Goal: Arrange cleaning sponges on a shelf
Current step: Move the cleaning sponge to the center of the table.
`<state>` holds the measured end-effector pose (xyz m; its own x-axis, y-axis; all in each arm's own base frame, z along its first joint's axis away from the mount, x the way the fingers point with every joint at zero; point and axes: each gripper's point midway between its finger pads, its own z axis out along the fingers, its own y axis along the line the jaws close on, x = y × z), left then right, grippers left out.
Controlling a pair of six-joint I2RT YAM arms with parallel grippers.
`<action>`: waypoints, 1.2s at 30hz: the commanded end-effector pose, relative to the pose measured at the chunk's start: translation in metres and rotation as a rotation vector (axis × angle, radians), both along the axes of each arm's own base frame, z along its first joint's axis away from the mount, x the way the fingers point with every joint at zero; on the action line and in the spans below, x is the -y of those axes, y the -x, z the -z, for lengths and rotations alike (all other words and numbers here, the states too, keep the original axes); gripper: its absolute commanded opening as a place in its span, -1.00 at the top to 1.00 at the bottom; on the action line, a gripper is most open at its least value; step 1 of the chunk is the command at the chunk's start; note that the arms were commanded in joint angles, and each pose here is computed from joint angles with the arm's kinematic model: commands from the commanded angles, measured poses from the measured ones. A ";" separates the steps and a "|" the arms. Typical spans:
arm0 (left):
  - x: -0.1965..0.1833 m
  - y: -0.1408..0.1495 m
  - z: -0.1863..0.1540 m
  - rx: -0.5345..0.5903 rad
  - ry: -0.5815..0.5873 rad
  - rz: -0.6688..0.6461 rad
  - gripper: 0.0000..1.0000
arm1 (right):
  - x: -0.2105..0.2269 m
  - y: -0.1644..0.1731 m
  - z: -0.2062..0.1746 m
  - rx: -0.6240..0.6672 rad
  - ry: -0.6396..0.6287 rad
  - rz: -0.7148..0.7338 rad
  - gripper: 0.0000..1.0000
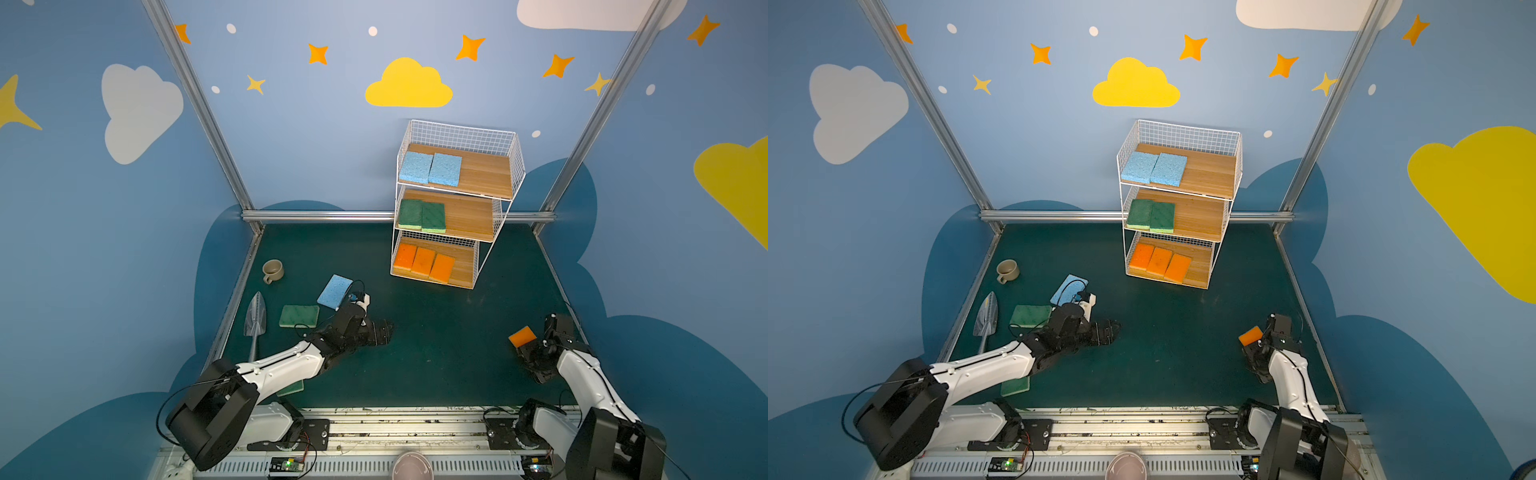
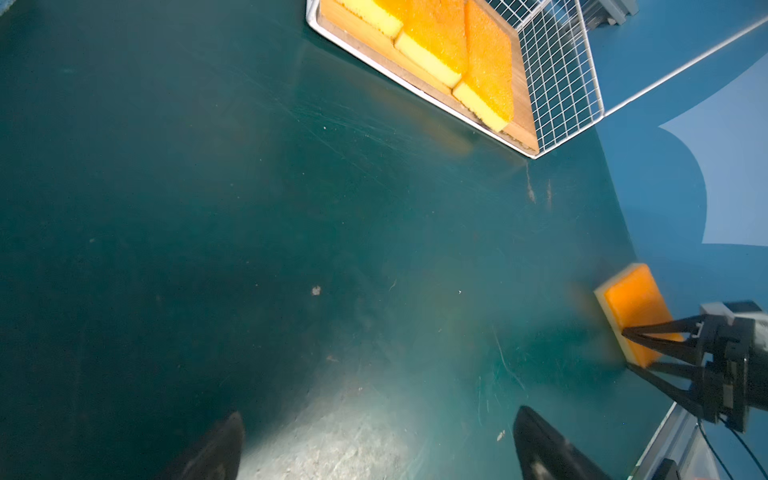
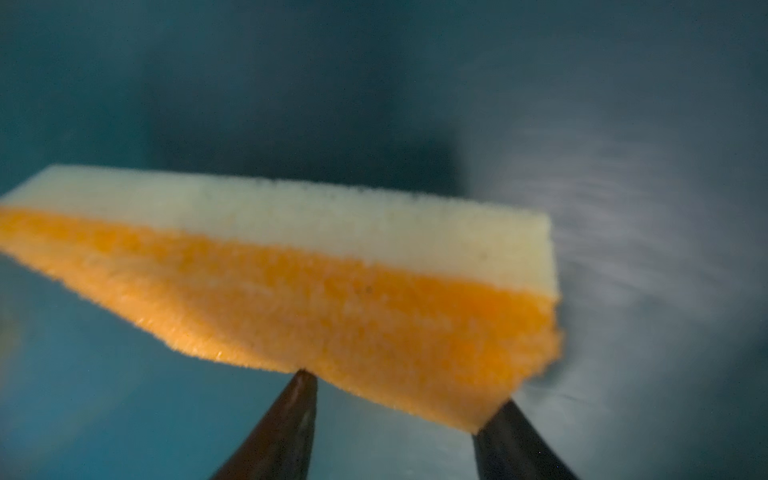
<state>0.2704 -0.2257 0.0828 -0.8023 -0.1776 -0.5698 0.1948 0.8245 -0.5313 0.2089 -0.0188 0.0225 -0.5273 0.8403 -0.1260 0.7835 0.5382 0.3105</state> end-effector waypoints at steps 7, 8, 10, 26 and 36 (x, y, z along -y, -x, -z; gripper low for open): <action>-0.005 -0.002 -0.008 0.009 -0.007 -0.033 -1.00 | -0.118 -0.047 -0.019 0.080 -0.157 -0.488 0.13; -0.006 -0.002 -0.009 0.009 -0.006 -0.039 -1.00 | -0.134 -0.049 -0.019 0.065 -0.170 -0.536 0.14; -0.010 -0.001 -0.009 -0.006 -0.008 -0.061 -1.00 | -0.160 -0.053 -0.021 0.029 -0.191 -0.612 0.15; 0.002 -0.008 -0.027 0.019 -0.020 0.001 -1.00 | -0.074 -0.084 -0.068 0.109 -0.143 -0.544 -0.27; 0.017 -0.014 -0.019 -0.017 -0.004 0.036 -1.00 | -0.036 -0.078 -0.008 0.040 -0.211 -0.346 -0.23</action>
